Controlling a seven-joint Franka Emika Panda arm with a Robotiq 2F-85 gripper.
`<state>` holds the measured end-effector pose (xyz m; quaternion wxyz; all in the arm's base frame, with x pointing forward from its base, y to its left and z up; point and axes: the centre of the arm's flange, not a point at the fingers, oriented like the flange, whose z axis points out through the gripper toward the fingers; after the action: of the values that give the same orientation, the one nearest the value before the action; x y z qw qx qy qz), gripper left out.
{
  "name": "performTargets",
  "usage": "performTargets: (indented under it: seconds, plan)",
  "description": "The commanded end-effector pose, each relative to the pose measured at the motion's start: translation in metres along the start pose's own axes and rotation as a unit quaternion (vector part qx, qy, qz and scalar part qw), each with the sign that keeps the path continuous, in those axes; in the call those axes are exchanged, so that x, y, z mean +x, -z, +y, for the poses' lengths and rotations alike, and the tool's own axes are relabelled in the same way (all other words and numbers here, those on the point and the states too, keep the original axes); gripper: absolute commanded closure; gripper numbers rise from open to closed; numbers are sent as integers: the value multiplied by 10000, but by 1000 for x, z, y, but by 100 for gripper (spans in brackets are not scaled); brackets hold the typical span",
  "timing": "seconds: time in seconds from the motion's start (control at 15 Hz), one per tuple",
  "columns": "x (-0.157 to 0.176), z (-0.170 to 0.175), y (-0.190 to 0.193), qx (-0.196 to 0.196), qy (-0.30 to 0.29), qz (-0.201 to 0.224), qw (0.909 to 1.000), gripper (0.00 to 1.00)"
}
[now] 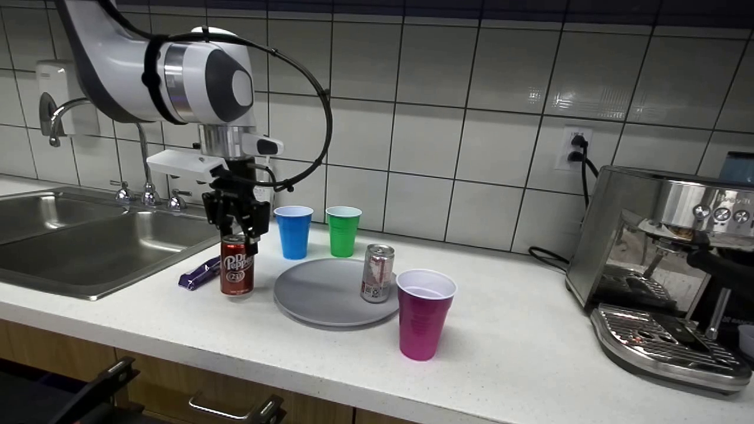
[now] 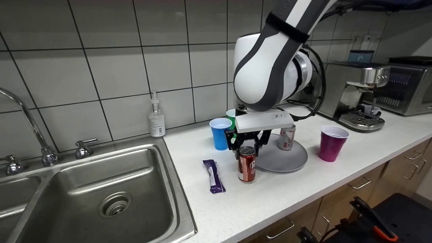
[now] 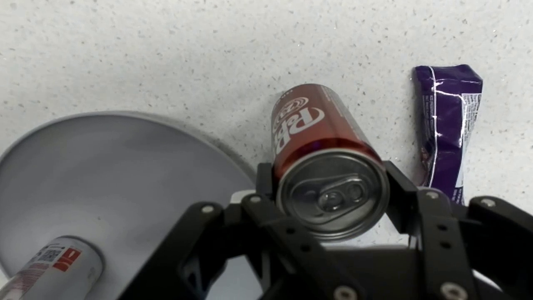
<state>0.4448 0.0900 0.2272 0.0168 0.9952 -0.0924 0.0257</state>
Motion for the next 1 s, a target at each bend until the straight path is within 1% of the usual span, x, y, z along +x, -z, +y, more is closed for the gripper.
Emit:
performTargets:
  seconds: [0.0,0.47,0.53,0.6,0.67,0.8,0.87,0.93]
  plan:
    - [-3,-5,0,21,-2,186,9998,62]
    - [-5,-4,-6,4,66,264,9996,62]
    - [-5,-4,-6,-31,125,267,9996,34]
    - [-6,-4,-6,-39,164,278,9995,10]
    - [-6,-4,-5,-48,196,275,9994,9]
    - [-6,-4,-5,-54,234,259,9994,2]
    - [-6,-4,-3,-48,246,234,9994,0]
    - [-6,-3,-1,-31,249,209,9995,0]
